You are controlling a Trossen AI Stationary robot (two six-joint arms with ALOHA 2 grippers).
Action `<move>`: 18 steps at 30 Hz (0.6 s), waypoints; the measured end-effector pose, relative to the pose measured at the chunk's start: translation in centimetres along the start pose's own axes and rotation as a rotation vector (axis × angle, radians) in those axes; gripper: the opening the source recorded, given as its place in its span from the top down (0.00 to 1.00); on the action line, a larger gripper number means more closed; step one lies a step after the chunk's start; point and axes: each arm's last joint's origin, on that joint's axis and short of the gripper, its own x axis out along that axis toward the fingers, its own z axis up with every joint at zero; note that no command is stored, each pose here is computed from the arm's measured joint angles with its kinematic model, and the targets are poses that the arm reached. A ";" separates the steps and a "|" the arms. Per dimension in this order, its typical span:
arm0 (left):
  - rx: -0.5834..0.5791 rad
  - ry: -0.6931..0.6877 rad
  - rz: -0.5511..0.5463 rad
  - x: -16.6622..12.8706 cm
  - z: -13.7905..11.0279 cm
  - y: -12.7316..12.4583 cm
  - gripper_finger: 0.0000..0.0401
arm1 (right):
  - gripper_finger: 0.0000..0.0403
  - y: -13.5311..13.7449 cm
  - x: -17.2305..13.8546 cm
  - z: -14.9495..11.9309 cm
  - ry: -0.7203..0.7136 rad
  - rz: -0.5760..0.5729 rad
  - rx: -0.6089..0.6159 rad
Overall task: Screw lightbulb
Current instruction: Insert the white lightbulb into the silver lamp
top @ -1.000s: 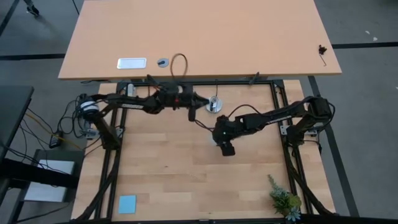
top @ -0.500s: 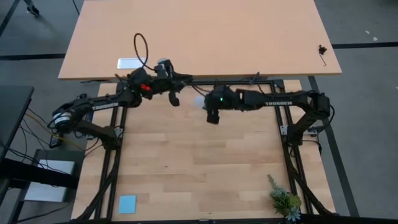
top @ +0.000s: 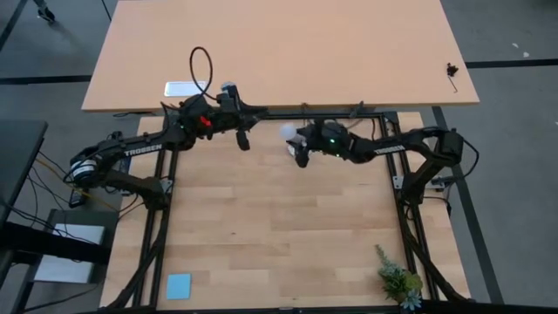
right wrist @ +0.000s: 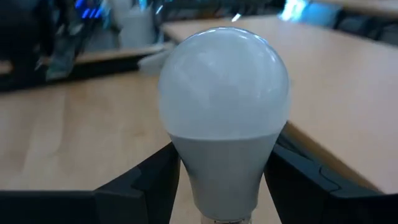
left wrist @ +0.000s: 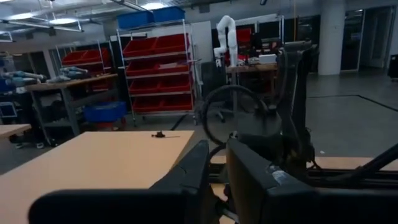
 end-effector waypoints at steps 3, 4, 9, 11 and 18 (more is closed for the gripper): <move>0.005 -0.005 0.003 0.0 0.0 0.0 0.85 | 0.44 -0.3 -1.2 -1.1 -0.110 -0.069 0.032; 0.005 -0.003 0.003 0.1 0.0 0.0 0.85 | 0.44 -0.4 -1.5 -1.3 -0.141 -0.086 0.038; -0.007 -0.034 -0.001 0.2 -1.0 0.0 0.86 | 0.43 -1.1 -2.8 -2.7 -0.201 -0.124 0.097; -0.042 -0.079 -0.035 0.1 -1.5 -0.2 0.87 | 0.43 -1.5 -3.2 -3.0 -0.217 -0.138 0.111; -0.043 -0.197 -0.117 -1.2 -3.2 -1.1 0.92 | 0.43 -2.0 -3.5 -3.0 -0.260 -0.151 0.141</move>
